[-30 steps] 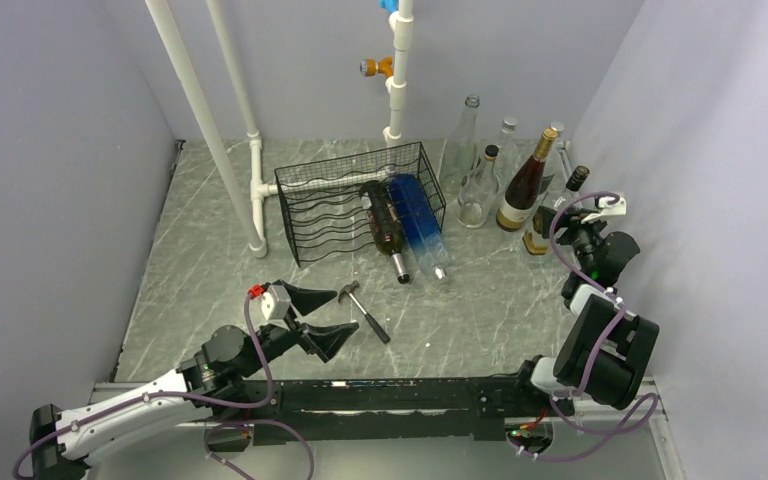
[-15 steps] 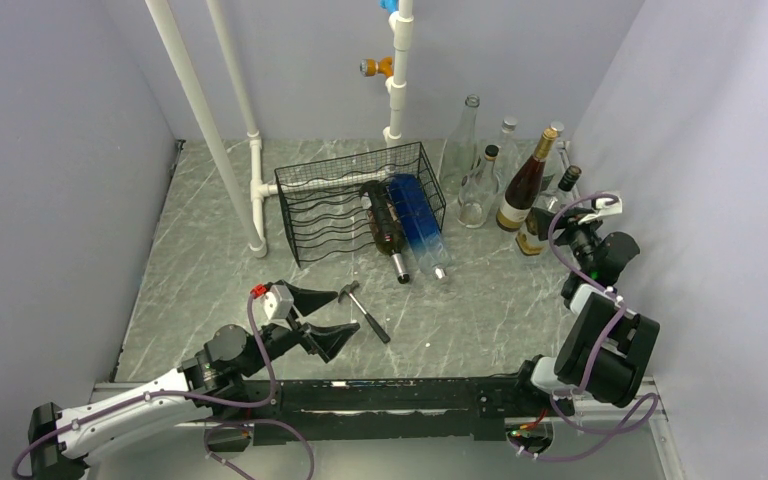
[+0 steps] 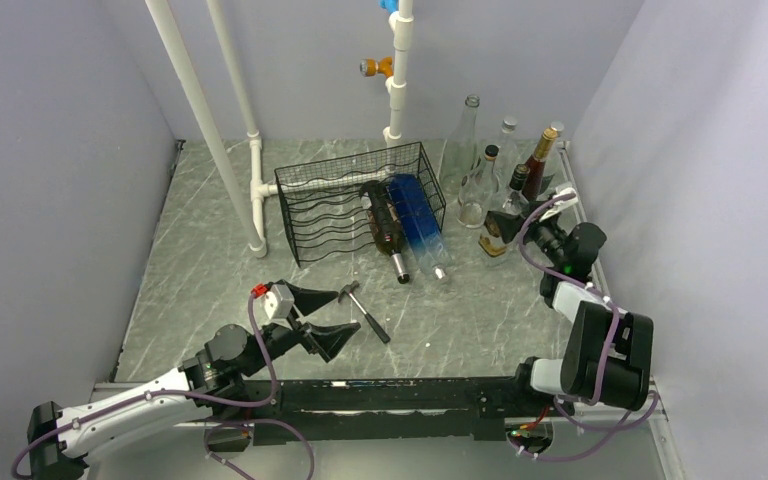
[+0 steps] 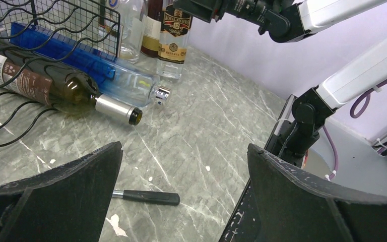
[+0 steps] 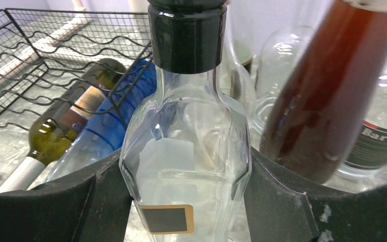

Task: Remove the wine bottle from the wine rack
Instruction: Place the wine bottle at the center of the board.

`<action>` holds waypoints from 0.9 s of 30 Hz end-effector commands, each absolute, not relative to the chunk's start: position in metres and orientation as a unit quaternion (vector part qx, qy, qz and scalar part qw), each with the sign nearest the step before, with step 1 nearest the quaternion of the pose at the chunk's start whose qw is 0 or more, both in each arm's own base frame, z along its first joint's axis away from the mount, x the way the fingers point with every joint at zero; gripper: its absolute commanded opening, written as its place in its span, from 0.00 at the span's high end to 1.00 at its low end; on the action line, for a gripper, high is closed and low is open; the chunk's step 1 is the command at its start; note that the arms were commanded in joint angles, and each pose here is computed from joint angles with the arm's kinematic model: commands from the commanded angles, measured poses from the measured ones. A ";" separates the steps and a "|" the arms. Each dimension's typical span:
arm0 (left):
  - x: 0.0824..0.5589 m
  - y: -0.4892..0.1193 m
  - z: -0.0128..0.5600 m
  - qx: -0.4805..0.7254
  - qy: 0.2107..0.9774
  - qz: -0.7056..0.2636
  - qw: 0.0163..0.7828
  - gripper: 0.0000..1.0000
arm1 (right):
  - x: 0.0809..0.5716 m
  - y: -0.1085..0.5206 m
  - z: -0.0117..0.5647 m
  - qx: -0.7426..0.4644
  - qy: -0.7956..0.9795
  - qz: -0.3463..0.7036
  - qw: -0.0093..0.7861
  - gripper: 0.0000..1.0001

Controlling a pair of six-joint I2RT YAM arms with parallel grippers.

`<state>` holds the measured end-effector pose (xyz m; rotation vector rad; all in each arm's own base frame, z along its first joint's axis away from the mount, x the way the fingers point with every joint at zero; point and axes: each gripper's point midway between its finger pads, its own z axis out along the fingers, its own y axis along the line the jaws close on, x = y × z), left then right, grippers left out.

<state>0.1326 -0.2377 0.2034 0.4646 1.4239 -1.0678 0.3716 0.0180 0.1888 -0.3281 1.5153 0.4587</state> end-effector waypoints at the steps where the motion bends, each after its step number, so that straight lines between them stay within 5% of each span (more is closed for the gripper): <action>1: 0.131 -0.239 0.219 0.190 0.598 -0.479 0.614 0.01 | 0.381 0.023 0.242 -0.186 0.605 0.150 0.759 1.00; 27: 0.134 -0.246 0.219 0.199 0.609 -0.470 0.607 0.00 | 0.397 0.035 0.224 -0.188 0.609 0.159 0.754 0.95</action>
